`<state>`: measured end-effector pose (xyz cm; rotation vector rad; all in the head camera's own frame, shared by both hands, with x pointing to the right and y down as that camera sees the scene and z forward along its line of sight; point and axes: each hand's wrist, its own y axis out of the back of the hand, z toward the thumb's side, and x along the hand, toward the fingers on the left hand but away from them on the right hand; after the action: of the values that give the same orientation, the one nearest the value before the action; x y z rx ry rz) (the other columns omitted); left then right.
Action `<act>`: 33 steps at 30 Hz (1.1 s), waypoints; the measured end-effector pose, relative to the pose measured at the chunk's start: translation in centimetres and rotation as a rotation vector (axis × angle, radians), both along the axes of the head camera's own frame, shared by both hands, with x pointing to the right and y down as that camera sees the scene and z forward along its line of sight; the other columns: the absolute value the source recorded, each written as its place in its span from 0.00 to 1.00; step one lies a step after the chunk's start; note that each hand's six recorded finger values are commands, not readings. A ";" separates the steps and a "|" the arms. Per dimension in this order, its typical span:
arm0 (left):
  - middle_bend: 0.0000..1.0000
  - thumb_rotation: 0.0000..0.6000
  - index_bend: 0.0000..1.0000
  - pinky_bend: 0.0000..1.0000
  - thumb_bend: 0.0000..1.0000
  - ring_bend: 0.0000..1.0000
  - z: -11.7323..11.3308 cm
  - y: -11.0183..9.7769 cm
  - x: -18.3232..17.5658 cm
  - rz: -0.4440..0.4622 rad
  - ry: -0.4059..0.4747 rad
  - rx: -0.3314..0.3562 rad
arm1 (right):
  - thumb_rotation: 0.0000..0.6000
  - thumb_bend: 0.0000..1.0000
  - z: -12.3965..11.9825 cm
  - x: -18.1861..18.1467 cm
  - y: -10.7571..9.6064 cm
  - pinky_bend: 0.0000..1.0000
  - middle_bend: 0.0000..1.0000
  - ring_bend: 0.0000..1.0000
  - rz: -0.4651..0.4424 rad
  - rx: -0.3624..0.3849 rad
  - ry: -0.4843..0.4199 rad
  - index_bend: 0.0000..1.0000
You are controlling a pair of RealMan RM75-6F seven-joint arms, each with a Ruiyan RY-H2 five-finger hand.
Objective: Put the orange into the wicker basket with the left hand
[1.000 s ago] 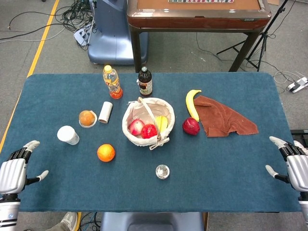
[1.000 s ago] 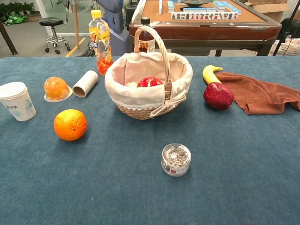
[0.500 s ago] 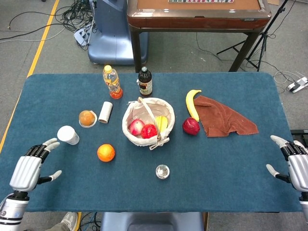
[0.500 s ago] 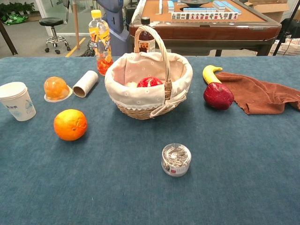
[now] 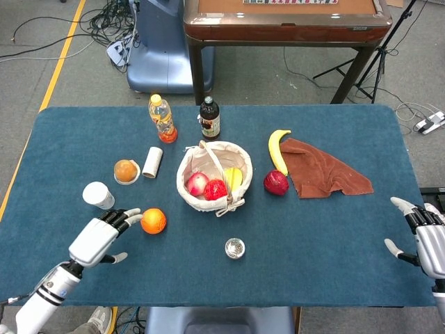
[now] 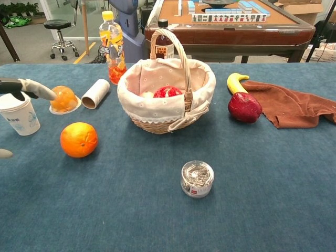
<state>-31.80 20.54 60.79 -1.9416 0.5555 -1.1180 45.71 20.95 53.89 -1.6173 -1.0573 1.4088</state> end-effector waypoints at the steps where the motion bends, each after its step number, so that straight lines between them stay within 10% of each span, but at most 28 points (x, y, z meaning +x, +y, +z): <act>1: 0.14 1.00 0.17 0.22 0.13 0.17 0.3 -0.1 0.4 0.011 -0.002 -0.007 | 1.00 0.20 0.0 0.0 0.0 0.31 0.23 0.21 0.001 -0.001 0.000 0.17; 16: 0.14 1.00 0.18 0.27 0.13 0.17 6.0 -2.4 4.3 0.074 -0.100 -0.079 | 1.00 0.20 0.2 0.7 0.2 0.31 0.23 0.21 0.016 -0.009 0.007 0.17; 23: 0.15 1.00 0.24 0.44 0.13 0.25 8.2 -3.5 4.0 0.062 -0.176 -0.089 | 1.00 0.20 0.3 0.9 0.3 0.31 0.23 0.21 0.020 -0.012 0.005 0.17; 33: 0.49 1.00 0.43 0.64 0.13 0.53 9.6 -4.6 3.9 0.004 -0.142 -0.053 | 1.00 0.20 0.4 0.8 0.2 0.31 0.23 0.21 0.017 -0.014 0.006 0.17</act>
<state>-27.87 15.91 70.41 -1.8888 0.4493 -1.2687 46.50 21.11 54.26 -1.6168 -1.0620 1.4344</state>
